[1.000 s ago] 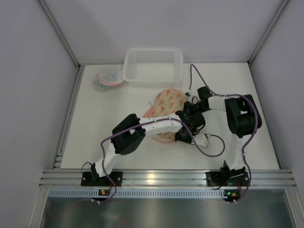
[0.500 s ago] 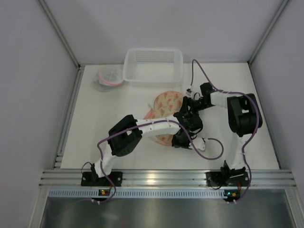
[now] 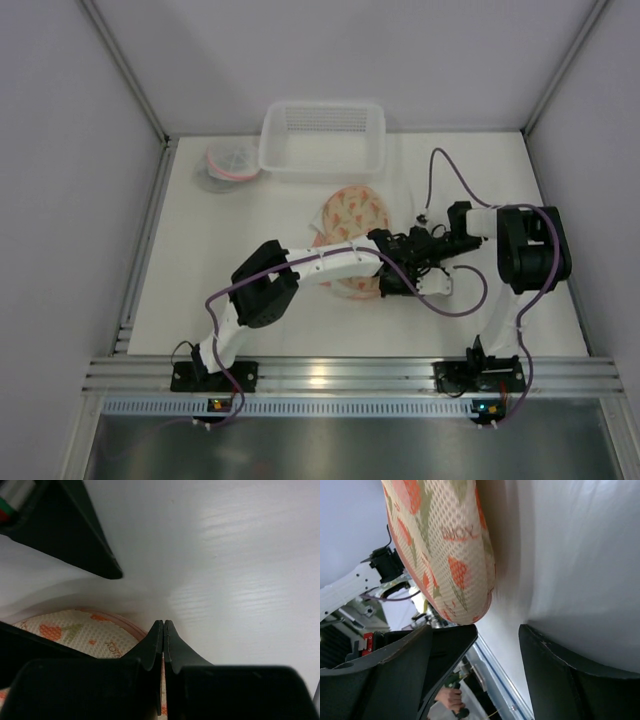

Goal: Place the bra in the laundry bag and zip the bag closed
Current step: Zip the zipper on the laundry bag.

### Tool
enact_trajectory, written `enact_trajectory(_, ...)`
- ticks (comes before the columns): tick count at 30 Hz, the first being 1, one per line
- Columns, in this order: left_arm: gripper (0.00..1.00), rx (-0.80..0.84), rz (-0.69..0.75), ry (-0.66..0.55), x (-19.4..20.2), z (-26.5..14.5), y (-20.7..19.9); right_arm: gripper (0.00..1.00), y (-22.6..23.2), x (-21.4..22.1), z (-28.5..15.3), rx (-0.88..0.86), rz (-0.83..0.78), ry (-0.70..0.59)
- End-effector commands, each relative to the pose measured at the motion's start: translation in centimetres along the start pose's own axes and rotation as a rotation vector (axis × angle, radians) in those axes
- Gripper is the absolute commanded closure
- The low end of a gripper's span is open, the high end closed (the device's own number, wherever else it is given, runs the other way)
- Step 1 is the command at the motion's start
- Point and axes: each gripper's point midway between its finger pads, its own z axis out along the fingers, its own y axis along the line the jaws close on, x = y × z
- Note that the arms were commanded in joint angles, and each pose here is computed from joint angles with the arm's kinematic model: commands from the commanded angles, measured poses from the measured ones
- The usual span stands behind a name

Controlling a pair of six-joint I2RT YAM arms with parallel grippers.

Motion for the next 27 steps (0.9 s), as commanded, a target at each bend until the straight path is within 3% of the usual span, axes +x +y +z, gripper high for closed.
enact_trajectory(1, 1.0, -0.103, -0.046, -0.102, -2.8, -0.5, 2.5, 0.3, 1.1, 1.0, 0.9, -0.078, 0.018, 0.048)
enact_trajectory(4, 1.0, -0.119, -0.068, -0.13, -3.6, -0.2, 2.9, 0.36, 1.3, 1.1, 1.4, -0.084, 0.003, 0.057)
enact_trajectory(7, 1.0, -0.121, -0.071, -0.136, -3.9, -0.2, 3.1, 0.52, 1.1, 1.0, 1.6, -0.066, -0.007, 0.059)
enact_trajectory(10, 1.0, -0.093, -0.055, -0.15, -3.9, -0.4, 2.4, 0.79, 0.7, 0.6, 1.7, -0.04, -0.016, 0.052)
enact_trajectory(11, 1.0, -0.079, -0.043, -0.155, -3.9, -0.5, 2.1, 0.94, 0.6, 0.3, 1.6, -0.034, -0.02, 0.045)
enact_trajectory(12, 1.0, -0.07, -0.02, -0.156, -3.7, -0.6, 1.8, 1.0, 0.5, -0.1, 1.5, -0.021, -0.025, 0.037)
enact_trajectory(19, 1.0, 0.088, 0.049, -0.133, 0.1, -1.1, -3.1, 1.0, -0.1, -3.6, 0.5, 0.03, -0.073, -0.002)
enact_trajectory(25, 1.0, 0.101, 0.039, -0.109, 1.6, -1.2, -4.1, 1.0, -0.2, -4.4, 0.2, 0.034, -0.111, 0.006)
enact_trajectory(27, 1.0, 0.079, 0.024, -0.102, 1.4, -1.1, -3.5, 0.8, 0.0, -4.3, 0.2, 0.03, -0.106, 0.006)
